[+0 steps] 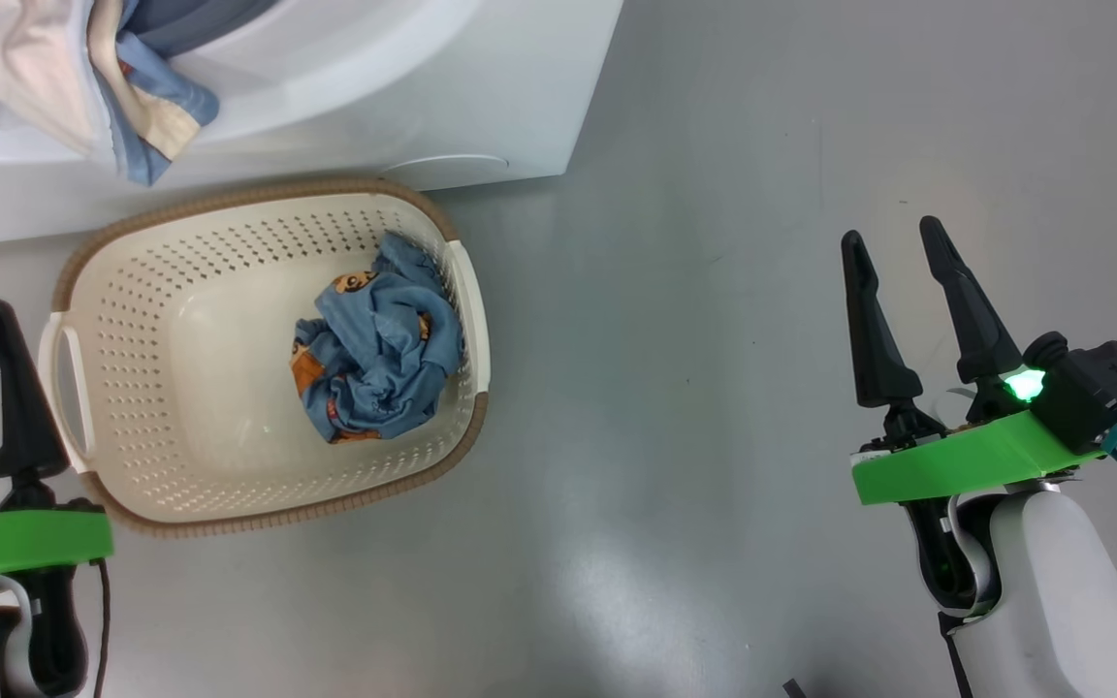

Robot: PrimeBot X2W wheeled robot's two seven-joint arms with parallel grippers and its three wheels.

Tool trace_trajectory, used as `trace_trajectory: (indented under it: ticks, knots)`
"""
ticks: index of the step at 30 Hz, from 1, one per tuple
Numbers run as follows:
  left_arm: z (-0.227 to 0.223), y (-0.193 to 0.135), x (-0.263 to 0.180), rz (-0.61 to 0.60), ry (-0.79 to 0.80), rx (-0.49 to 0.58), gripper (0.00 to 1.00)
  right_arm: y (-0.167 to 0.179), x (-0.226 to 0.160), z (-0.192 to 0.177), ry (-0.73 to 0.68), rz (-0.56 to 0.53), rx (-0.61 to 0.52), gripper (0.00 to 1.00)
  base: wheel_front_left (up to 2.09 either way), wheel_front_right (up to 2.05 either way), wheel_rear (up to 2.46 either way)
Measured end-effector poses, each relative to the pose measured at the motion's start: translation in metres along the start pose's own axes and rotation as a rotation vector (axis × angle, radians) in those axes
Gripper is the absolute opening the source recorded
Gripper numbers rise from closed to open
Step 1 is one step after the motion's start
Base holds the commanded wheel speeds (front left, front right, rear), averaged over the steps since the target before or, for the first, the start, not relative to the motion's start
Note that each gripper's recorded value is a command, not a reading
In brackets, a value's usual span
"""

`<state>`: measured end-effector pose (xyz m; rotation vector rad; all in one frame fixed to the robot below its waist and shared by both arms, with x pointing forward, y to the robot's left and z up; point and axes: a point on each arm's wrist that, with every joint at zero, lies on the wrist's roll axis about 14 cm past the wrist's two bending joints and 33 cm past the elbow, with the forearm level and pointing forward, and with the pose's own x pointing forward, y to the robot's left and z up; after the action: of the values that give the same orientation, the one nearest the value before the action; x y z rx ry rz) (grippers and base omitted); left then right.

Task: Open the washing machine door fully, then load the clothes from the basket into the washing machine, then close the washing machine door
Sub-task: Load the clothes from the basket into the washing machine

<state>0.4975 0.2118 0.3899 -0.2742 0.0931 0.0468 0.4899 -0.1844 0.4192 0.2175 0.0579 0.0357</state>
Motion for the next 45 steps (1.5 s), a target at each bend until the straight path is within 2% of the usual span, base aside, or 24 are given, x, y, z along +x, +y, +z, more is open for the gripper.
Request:
trace_trajectory:
  ticks: [13,27,45]
  knots:
    - [-0.027,-0.015,0.027,-0.072,0.081,0.017,1.00,-0.001,-0.001,-0.008,0.021,-0.001,-0.002,1.00,0.00,0.00,0.00]
    - [-0.072,-0.044,0.073,-0.145,0.224,-0.050,1.00,-0.003,0.000,-0.013,0.036,0.002,-0.016,1.00,0.00,0.00,0.00]
    - [-0.077,-0.065,0.119,-0.215,0.242,-0.026,1.00,-0.022,-0.009,-0.015,0.055,-0.045,-0.033,1.00,0.00,0.00,0.00]
